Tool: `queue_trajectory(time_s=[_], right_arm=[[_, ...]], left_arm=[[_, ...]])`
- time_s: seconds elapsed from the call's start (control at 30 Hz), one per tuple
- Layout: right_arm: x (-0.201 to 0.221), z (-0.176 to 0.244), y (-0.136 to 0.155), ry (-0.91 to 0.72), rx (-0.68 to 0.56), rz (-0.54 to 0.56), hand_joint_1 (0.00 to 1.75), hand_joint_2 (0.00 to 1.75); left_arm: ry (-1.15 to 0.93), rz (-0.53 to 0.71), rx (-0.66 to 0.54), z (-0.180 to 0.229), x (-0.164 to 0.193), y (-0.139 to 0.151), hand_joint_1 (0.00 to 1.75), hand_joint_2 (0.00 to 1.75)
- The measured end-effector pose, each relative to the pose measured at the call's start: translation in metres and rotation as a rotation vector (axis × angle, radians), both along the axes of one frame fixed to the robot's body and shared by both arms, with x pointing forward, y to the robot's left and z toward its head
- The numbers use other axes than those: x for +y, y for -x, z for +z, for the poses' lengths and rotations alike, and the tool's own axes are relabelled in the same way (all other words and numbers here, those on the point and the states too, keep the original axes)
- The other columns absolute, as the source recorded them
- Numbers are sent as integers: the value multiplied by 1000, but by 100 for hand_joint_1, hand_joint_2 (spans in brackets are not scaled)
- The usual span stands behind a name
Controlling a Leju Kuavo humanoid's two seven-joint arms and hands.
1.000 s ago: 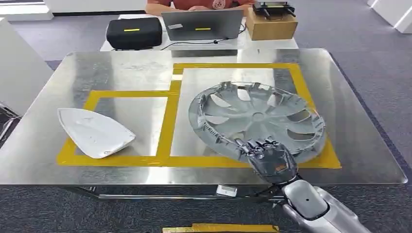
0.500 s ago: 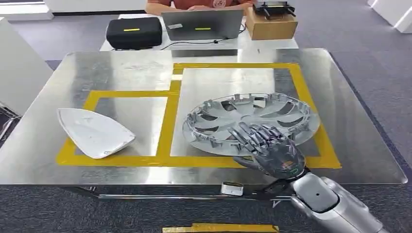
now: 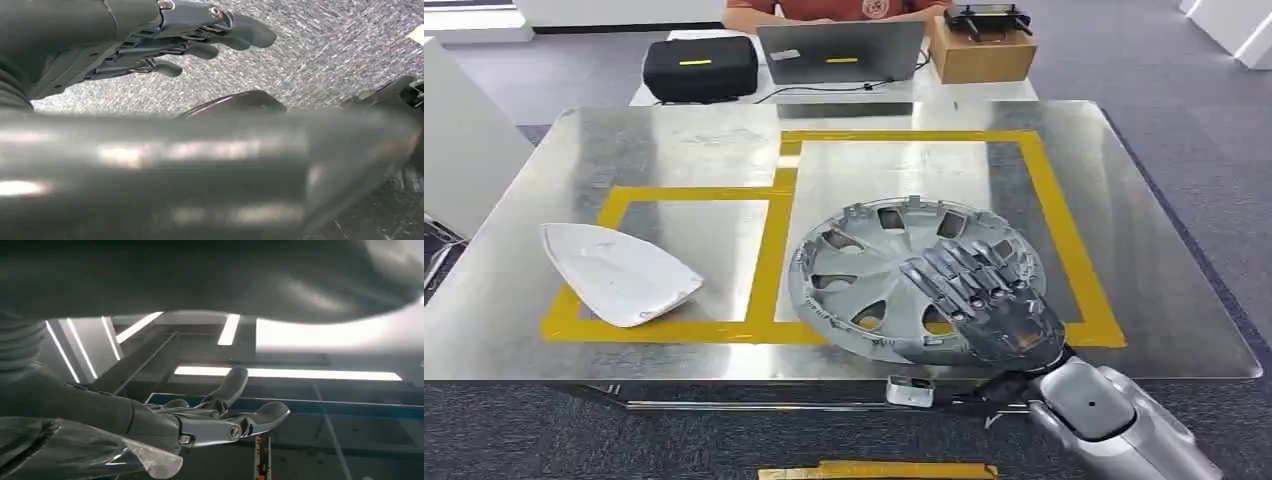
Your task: Take the parts from the cabinet and place them on the table.
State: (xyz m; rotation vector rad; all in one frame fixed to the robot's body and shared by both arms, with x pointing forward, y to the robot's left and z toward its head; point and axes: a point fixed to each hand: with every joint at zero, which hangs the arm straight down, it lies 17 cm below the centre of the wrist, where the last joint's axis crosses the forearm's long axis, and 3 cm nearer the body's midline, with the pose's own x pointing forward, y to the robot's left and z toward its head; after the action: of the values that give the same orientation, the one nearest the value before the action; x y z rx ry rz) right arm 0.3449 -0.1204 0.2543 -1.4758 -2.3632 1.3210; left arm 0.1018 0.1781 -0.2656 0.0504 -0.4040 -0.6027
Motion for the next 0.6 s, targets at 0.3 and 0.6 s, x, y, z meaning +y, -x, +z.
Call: queue_trajectory(time_s=[0.3,0.6], right_arm=[[13,98,57,-151,-229,75,0,0],[7,143,89,-225,-347,96,0,0]], left_arm=[[5,-2,-2,0,-2,1,0,0],[13,-8,-12,1,-4,0,0,0]])
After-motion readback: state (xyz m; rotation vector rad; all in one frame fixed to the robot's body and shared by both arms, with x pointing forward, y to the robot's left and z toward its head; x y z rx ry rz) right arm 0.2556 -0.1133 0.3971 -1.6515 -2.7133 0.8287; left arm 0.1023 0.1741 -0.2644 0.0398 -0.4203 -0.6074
